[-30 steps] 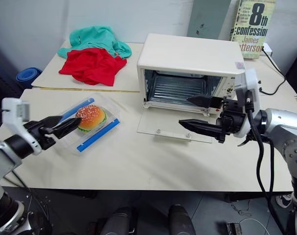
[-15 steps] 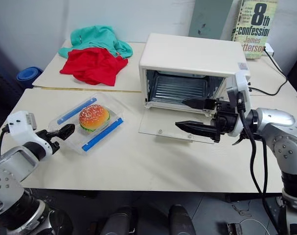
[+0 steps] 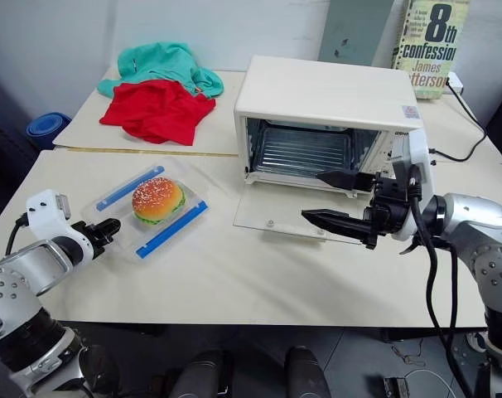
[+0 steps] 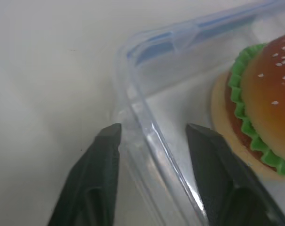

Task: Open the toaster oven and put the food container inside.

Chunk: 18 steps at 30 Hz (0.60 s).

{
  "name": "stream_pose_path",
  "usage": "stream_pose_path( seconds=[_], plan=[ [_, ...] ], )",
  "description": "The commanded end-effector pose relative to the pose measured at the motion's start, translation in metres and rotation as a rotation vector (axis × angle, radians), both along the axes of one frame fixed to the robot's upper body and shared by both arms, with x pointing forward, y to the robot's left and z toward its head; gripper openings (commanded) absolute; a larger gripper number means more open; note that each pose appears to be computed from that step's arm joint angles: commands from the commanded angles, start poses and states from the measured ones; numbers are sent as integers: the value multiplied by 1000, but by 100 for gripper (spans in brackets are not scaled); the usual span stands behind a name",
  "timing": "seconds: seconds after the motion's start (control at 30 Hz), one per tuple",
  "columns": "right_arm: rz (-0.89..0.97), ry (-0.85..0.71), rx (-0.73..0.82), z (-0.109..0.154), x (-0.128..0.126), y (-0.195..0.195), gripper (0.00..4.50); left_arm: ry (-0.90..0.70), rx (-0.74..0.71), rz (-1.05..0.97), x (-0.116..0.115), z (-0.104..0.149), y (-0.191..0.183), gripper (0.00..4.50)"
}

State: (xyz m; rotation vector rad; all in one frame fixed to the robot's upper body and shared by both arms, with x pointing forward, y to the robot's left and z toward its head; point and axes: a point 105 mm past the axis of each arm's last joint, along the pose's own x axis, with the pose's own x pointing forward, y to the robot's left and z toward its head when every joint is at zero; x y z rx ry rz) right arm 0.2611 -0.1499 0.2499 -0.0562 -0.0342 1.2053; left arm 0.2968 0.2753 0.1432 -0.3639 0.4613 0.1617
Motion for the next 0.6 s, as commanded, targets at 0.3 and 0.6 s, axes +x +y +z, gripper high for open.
stream_pose_path(
  seconds=[0.3,0.6],
  plan=[
    [-51,-42,-10,13,-12,-5,450,10,274,-167,23,39,-7,76],
    [-137,-39,23,8,-25,-12,450,-105,272,-486,61,81,-83,76]
  ],
)
